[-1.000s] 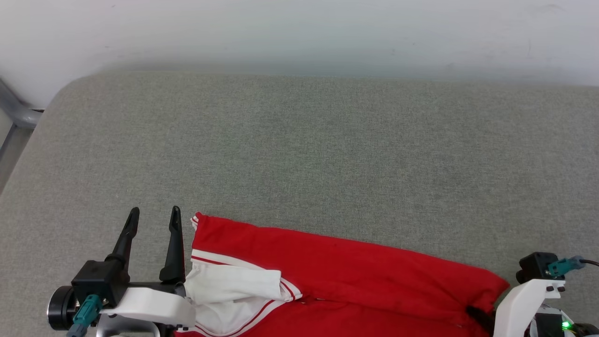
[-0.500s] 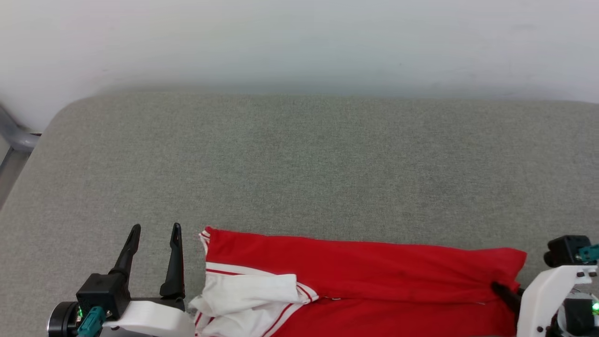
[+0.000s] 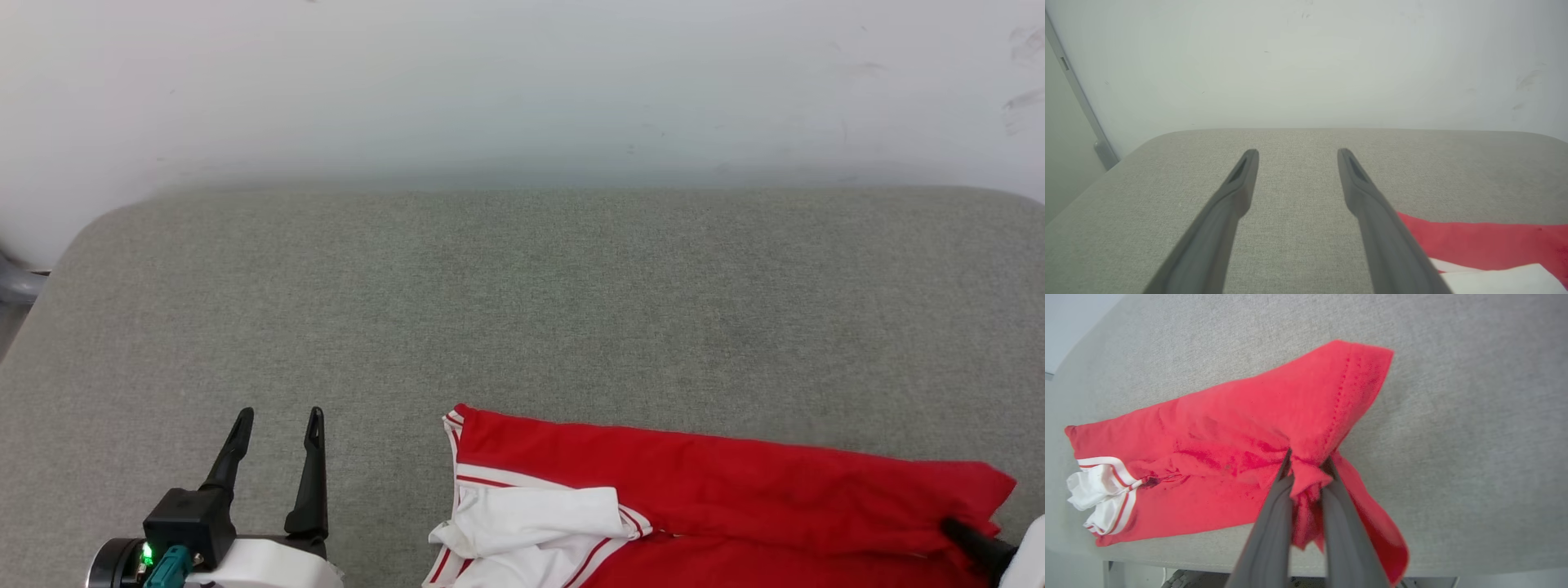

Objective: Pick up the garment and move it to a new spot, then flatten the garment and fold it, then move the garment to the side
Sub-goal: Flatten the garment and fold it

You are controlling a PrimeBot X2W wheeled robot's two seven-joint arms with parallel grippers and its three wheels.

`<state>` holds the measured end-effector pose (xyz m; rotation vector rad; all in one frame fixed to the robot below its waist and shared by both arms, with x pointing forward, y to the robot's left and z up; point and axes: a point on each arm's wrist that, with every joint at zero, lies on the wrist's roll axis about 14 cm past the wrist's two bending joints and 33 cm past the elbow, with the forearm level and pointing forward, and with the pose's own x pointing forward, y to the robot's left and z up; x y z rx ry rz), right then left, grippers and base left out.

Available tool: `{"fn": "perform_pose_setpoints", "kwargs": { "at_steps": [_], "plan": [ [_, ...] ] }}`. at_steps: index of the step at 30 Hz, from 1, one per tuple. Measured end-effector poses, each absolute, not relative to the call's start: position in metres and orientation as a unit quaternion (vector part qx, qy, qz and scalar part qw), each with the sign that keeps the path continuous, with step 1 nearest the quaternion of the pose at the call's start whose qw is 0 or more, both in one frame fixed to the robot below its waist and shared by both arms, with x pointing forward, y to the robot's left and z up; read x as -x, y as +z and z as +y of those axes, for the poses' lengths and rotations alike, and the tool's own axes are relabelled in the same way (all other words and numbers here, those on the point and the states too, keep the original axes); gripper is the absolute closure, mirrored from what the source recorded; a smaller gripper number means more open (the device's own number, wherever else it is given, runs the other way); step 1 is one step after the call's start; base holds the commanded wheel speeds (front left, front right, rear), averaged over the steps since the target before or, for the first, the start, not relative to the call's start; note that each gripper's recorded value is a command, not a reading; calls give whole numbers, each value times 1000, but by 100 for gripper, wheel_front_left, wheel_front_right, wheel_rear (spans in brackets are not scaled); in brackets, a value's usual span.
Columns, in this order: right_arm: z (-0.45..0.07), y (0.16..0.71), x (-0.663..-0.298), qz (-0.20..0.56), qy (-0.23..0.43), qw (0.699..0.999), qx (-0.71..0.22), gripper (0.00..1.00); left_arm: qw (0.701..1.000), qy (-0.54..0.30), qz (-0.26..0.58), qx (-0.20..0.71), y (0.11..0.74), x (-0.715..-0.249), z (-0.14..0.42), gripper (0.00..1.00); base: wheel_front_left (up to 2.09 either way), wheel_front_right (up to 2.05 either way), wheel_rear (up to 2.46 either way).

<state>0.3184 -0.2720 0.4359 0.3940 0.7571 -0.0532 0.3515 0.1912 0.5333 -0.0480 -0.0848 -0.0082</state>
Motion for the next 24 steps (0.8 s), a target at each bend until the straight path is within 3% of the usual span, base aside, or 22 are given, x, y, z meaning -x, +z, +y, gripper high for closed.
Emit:
{"fn": "perform_pose_setpoints", "kwargs": {
  "at_steps": [5,10,17,24],
  "plan": [
    [-214,444,-323,361,56,862,-352,100,999,-6,-38,21,532,-351,191,0,0,0,0],
    [-174,465,-327,350,145,814,-440,100,999,-6,-35,20,531,-347,192,0,0,0,0],
    [-105,481,-326,357,264,732,-516,100,999,-1,-39,20,534,-341,197,0,0,0,0],
    [-36,484,-323,381,333,671,-542,100,999,9,-37,23,532,-341,203,0,0,0,0]
  ]
}}
